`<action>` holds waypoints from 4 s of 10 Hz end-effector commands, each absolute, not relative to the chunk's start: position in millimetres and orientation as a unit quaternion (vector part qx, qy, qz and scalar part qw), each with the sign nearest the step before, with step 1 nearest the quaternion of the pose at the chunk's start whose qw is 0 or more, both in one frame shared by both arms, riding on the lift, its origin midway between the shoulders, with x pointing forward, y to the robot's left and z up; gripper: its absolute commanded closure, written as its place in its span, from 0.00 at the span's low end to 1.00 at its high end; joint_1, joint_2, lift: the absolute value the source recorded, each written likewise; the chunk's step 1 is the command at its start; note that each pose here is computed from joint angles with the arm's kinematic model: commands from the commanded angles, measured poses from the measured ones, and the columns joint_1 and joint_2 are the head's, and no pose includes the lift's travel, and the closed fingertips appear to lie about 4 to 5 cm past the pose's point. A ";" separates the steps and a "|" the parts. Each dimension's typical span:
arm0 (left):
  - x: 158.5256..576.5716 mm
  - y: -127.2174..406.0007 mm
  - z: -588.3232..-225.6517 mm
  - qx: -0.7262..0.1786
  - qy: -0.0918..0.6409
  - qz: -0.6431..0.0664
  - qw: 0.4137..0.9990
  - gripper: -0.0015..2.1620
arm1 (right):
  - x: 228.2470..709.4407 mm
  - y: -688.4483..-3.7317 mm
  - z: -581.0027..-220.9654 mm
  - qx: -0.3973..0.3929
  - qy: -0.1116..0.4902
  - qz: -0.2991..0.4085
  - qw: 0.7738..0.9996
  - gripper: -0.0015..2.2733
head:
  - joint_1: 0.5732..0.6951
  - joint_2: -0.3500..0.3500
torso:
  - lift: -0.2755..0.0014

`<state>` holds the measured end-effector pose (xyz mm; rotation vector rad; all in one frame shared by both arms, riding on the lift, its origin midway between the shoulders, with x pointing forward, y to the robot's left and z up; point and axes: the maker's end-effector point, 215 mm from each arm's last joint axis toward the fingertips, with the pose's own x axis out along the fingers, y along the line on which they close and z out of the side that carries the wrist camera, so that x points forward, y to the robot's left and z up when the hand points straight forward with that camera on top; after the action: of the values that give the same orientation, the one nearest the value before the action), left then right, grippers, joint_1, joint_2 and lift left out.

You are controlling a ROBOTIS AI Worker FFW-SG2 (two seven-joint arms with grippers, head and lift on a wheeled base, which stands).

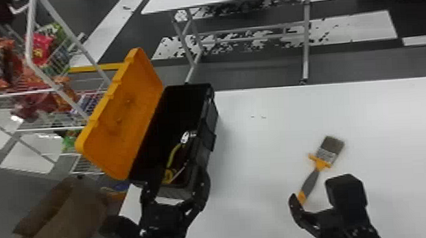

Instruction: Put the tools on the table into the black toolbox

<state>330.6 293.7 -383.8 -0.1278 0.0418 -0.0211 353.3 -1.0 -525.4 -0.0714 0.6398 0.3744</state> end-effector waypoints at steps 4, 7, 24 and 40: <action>330.9 290.3 -384.8 -0.064 0.023 -0.016 0.998 0.01 | 372.5 -5.2 -538.7 -0.048 0.316 0.177 0.931 0.08 | 1.00 1.00 | 0.72; 330.5 289.8 -384.6 -0.063 0.023 -0.016 0.998 0.01 | 380.9 -9.0 -552.6 -0.045 0.320 0.175 0.930 0.08 | 1.00 1.00 | 0.72; 329.7 289.8 -385.8 -0.063 0.024 -0.017 0.998 0.01 | 371.8 -22.2 -573.6 -0.059 0.357 0.165 0.918 0.20 | 1.00 1.00 | 0.72; 329.7 289.4 -384.6 -0.063 0.024 -0.018 0.998 0.01 | 366.4 -26.7 -572.2 -0.058 0.357 0.173 0.916 0.95 | 1.00 1.00 | 0.72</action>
<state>329.5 289.5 -385.1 -0.1274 0.0482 -0.0355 363.6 -27.8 -577.2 -0.1238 0.7505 0.3576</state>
